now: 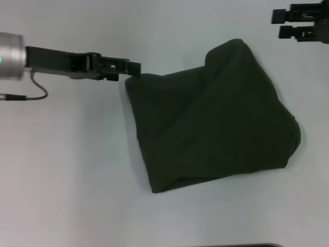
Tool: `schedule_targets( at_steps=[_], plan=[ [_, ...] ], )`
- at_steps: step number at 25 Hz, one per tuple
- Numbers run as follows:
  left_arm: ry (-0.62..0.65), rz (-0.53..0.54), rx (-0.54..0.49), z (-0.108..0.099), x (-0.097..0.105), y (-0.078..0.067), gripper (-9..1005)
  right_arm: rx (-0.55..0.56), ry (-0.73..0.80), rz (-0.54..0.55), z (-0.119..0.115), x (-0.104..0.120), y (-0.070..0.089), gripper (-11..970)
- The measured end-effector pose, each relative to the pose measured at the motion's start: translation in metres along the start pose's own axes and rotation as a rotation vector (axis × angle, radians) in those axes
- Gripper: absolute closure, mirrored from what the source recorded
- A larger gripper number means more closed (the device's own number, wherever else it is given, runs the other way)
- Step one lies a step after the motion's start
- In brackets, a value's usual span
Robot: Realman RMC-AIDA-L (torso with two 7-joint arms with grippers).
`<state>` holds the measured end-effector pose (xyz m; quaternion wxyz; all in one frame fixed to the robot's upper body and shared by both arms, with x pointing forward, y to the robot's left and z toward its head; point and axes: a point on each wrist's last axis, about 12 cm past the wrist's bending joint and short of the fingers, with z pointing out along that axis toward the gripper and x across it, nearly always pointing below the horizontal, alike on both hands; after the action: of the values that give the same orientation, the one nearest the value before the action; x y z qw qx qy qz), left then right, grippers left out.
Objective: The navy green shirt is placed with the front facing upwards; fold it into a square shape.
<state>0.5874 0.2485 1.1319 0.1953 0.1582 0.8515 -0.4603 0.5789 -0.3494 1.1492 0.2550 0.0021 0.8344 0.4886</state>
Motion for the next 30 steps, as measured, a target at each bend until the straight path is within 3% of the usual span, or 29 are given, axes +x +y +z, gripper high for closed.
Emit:
schedule_targets(
  at_steps=[6, 12, 21, 30],
  plan=[
    [0.101, 0.003, -0.171, 0.031, -0.009, 0.001, 47, -0.002, -0.012, 0.029, -0.018, 0.009, -0.007, 233],
    [0.12, -0.048, -0.204, 0.04, -0.021, -0.007, 48, 0.042, 0.019, 0.019, -0.021, 0.004, -0.007, 236],
    [0.176, -0.149, -0.299, 0.06, -0.033, -0.011, 48, 0.13, 0.025, -0.014, -0.023, -0.022, 0.007, 236],
    [0.109, -0.11, -0.349, 0.083, -0.047, -0.014, 48, 0.14, 0.031, -0.027, -0.018, -0.026, 0.009, 235]
  ],
)
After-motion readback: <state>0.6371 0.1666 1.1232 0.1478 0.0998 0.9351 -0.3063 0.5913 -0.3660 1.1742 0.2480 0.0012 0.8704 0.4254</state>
